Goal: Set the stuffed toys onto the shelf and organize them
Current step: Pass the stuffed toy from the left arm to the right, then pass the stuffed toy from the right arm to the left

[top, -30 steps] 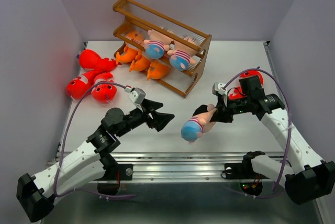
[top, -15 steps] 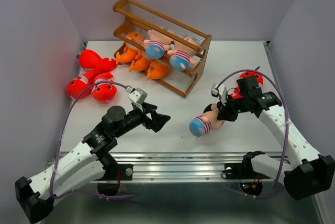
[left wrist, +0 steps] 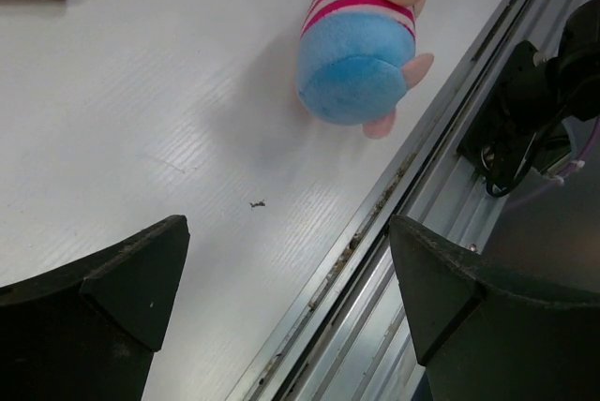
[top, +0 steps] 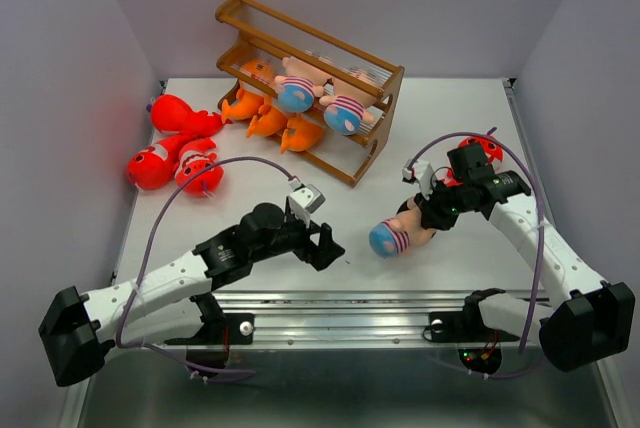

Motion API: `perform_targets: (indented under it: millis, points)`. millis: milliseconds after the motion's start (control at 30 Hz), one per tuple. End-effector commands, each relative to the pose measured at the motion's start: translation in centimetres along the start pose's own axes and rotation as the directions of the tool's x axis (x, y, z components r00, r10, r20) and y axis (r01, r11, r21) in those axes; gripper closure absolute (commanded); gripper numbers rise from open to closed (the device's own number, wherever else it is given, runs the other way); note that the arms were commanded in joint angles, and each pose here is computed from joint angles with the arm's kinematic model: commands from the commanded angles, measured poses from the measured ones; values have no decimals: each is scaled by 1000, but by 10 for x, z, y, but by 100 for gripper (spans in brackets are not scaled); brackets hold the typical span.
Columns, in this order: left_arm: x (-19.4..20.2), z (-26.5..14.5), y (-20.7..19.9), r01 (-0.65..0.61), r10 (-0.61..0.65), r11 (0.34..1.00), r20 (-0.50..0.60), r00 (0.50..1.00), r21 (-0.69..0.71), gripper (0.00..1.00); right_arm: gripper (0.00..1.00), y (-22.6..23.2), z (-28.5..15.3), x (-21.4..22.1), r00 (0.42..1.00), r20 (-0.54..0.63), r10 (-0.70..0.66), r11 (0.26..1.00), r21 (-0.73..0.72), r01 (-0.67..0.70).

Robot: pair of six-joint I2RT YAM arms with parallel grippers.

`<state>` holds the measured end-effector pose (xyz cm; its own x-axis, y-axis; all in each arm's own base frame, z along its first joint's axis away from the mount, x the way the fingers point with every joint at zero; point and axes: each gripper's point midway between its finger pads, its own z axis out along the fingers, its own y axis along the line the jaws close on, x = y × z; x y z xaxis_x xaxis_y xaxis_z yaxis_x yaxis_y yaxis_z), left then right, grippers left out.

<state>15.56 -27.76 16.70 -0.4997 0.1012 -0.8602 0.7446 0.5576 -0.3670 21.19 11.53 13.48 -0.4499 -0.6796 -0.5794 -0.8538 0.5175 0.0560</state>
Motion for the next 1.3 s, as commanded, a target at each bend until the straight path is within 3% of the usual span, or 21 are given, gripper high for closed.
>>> perform_targets:
  millis: [0,367,733,867,933,1033,1067,1100,1267]
  points:
    - [-19,12,-11,-52,53,999,52,997,-15,2,99,-2,-3,-9,1000,21,4,1000,13,-4]
    - [-13,55,-45,-116,114,992,49,992,42,6,99,7,4,-13,999,13,51,996,-68,-50]
    - [-9,103,-50,-95,95,995,12,995,-34,6,98,13,6,-20,996,23,82,989,-122,-79]
    - [-7,114,-49,-76,76,996,-2,997,-51,14,98,16,6,-23,995,31,95,985,-144,-89]
    - [-6,118,-46,-67,66,995,-8,998,-75,24,98,19,7,-24,995,32,99,982,-163,-93]
    - [0,122,-41,-72,69,993,-34,997,-98,58,98,20,8,-25,994,36,99,980,-175,-91]
    - [1,124,-40,-74,70,992,-41,997,-102,90,96,21,8,-25,994,36,100,980,-179,-92]
    - [1,124,-39,-70,66,992,-44,997,-108,100,95,21,8,-25,994,37,101,979,-180,-93]
    - [3,116,-35,-69,65,992,-44,997,-105,100,78,21,6,-28,993,48,104,980,-176,-94]
